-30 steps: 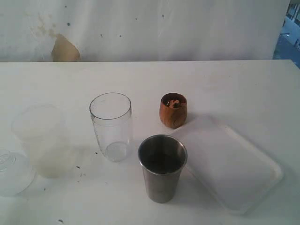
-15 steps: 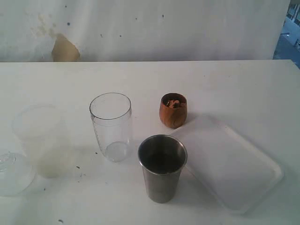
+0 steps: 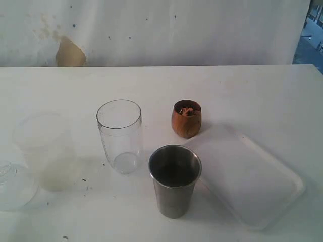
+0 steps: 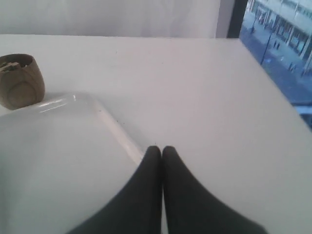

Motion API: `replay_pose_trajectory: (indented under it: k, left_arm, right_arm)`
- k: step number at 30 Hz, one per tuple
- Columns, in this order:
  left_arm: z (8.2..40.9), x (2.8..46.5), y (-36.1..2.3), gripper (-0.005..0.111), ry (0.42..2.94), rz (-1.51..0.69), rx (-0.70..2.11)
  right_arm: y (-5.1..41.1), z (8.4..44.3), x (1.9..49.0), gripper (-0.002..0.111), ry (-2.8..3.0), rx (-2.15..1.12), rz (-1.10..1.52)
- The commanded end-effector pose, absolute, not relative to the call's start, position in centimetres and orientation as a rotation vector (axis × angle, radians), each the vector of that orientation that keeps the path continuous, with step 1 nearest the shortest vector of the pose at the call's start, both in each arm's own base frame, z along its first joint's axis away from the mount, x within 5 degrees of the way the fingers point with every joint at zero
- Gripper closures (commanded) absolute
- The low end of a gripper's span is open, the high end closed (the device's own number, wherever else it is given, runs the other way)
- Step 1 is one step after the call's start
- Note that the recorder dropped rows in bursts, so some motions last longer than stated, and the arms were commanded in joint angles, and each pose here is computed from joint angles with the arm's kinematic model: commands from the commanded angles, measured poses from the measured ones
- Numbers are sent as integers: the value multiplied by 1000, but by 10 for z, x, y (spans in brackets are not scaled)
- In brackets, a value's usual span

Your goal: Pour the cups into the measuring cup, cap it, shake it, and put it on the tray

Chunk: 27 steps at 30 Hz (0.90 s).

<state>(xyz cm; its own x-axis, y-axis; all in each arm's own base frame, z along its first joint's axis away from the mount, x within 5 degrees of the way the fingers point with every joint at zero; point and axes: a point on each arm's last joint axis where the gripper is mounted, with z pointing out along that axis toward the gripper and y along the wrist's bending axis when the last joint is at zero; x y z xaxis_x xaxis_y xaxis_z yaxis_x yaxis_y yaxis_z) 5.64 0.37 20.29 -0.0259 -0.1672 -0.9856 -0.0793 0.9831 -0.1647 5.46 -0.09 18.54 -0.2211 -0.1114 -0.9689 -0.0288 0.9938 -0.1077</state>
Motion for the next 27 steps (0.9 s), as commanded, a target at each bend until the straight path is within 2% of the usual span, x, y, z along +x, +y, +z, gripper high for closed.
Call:
replay_pose_trajectory:
  k: [1,6,8,11,15,17,18,19,21,23,27]
  left_arm:
    - [201,56,4,107,1606,-62,-190]
    - [201,56,4,107,1612,-51,-181]
    - [201,56,4,107,1612,-51,-181]
    - [201,56,4,107,1612,-53,-183]
    - [201,56,4,107,1612,-53,-183]
    - [201,56,4,107,1612,-53,-183]
    - [201,56,4,107,1612,-53,-183]
    - [201,56,4,107,1612,-53,-183]
    - [201,56,4,107,1612,-53,-183]
    - [201,56,4,107,1612,-53,-183]
    - [201,56,4,107,1612,-53,-183]
  right_arm:
    - [2,211,56,108,1496,-230,-191]
    - [9,253,42,108,996,-205,-127]
    - [12,272,27,108,739,-154,12]
    - [11,279,18,108,633,-66,234]
    - [8,312,37,106,819,-22,221]
    - [11,330,70,83,993,-21,223]
    - [12,333,87,67,1069,-4,249]
    - [12,336,105,50,1138,15,264]
    - [14,327,145,26,1285,14,242]
    - [15,309,177,19,1417,1,224]
    - [23,266,221,19,1611,-118,192]
